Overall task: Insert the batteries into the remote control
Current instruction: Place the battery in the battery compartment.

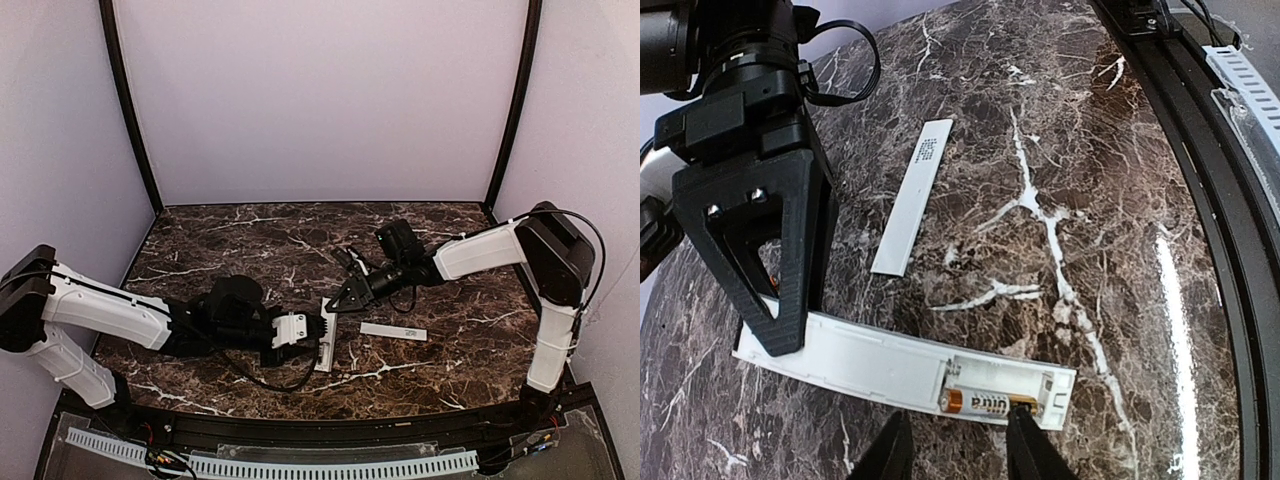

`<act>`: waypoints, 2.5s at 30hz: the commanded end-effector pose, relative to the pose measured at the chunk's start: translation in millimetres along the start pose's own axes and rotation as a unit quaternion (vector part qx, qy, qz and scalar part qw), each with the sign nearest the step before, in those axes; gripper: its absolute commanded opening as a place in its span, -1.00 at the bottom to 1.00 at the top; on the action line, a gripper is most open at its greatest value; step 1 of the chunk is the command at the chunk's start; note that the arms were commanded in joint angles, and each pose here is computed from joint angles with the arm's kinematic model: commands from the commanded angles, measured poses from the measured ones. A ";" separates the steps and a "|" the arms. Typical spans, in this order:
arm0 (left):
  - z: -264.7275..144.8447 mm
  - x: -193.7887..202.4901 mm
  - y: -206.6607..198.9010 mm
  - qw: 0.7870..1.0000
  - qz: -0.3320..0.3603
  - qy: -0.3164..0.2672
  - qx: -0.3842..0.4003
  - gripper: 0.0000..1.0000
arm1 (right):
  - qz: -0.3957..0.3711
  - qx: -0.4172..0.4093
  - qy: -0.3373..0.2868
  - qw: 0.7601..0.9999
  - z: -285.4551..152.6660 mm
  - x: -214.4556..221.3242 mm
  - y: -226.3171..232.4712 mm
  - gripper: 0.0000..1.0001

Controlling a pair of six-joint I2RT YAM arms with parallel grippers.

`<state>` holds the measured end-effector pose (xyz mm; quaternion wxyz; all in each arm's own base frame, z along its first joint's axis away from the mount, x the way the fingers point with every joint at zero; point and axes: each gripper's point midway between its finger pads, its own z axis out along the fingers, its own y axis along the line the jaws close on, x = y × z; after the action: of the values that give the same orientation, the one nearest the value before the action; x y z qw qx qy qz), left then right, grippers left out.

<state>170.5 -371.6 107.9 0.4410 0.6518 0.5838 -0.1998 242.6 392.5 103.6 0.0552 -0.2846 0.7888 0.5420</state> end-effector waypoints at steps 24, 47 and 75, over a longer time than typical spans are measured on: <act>26.8 4.8 -2.6 0.999 0.040 0.027 0.024 -0.53 | -0.018 -0.008 0.012 1.000 9.5 -0.4 4.5 -1.00; 34.0 28.2 -13.2 0.997 0.036 0.060 0.039 -0.65 | -0.021 -0.007 0.014 1.000 8.7 -0.7 5.8 -1.00; 39.9 44.8 -11.4 0.989 0.025 0.137 0.058 -0.75 | -0.017 0.001 0.015 1.000 9.3 -0.7 2.6 -1.00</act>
<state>183.0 -385.0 63.6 0.3629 0.7027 0.5943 -0.1462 240.0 391.2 93.4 0.0462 -0.2906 0.7990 0.5245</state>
